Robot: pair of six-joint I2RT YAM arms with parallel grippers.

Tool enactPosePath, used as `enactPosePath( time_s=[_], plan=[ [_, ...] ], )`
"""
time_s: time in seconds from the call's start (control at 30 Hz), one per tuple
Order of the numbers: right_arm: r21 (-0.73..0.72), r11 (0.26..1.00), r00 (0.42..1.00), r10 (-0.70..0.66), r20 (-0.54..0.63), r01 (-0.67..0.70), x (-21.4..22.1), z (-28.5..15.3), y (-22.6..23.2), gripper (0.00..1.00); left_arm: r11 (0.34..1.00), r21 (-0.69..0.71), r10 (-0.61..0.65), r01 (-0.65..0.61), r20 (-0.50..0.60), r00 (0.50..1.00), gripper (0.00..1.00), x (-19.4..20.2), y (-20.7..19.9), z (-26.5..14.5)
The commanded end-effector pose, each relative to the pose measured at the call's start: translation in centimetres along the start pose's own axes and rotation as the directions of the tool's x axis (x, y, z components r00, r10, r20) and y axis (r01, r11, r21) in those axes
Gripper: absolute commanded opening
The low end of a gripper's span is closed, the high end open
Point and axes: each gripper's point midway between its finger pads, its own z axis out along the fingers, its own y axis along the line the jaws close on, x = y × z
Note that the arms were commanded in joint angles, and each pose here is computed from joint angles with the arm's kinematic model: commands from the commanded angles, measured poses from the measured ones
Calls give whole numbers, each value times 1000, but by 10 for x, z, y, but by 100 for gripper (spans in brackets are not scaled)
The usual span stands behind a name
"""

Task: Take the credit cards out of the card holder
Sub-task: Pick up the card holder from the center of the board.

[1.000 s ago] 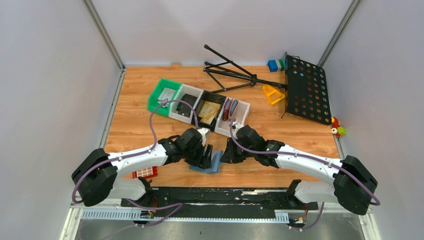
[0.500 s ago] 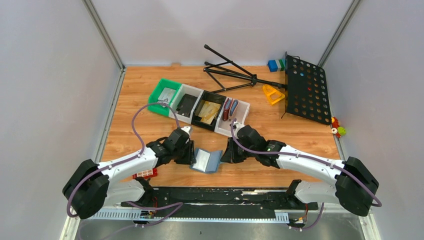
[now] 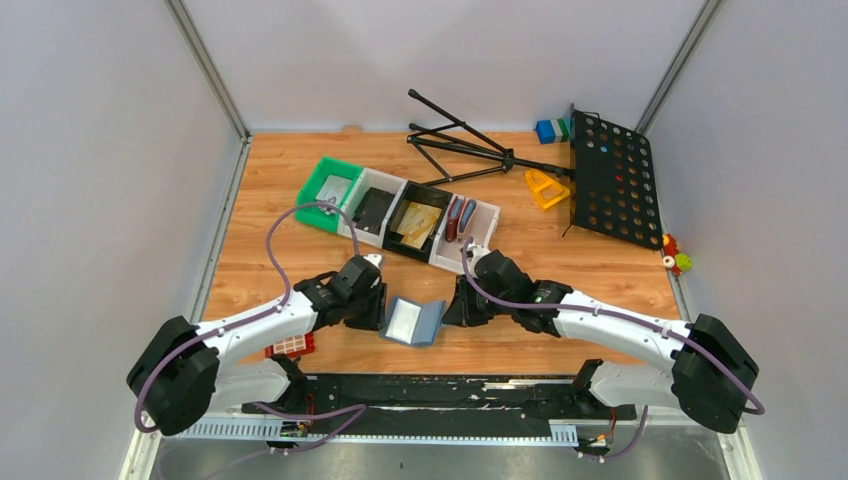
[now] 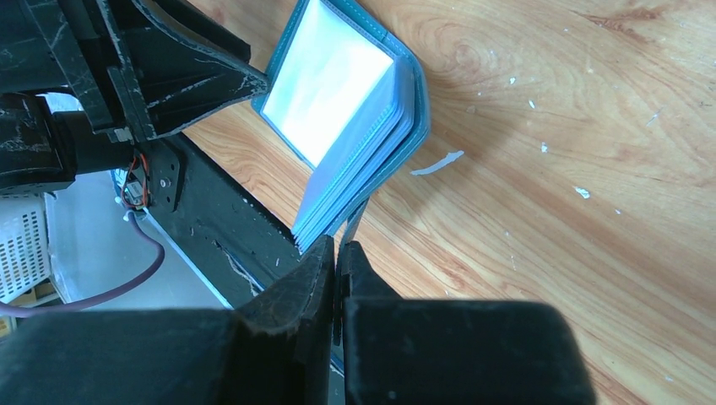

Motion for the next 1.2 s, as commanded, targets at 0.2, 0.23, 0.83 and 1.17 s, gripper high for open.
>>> enactPosePath(
  time_s=[0.2, 0.23, 0.83, 1.17],
  plan=[
    [-36, 998, 997, -58, 43, 60, -17, -6, 17, 0, 989, 148, -14, -21, 227, 974, 53, -47, -29, -47],
    [-39, 997, 997, -61, 38, 62, -17, -5, 17, 0, 981, 192, -27, -21, 243, 970, 56, -49, -36, -52],
    [-65, 996, 998, -65, 9, 65, -15, 3, 22, 0, 845, 525, -6, -97, 191, 982, 63, -43, -103, -51],
    [-73, 995, 998, -62, 9, 63, -16, 3, 25, 0, 877, 467, 68, -116, 118, 991, 78, -32, -99, -31]
  ],
)
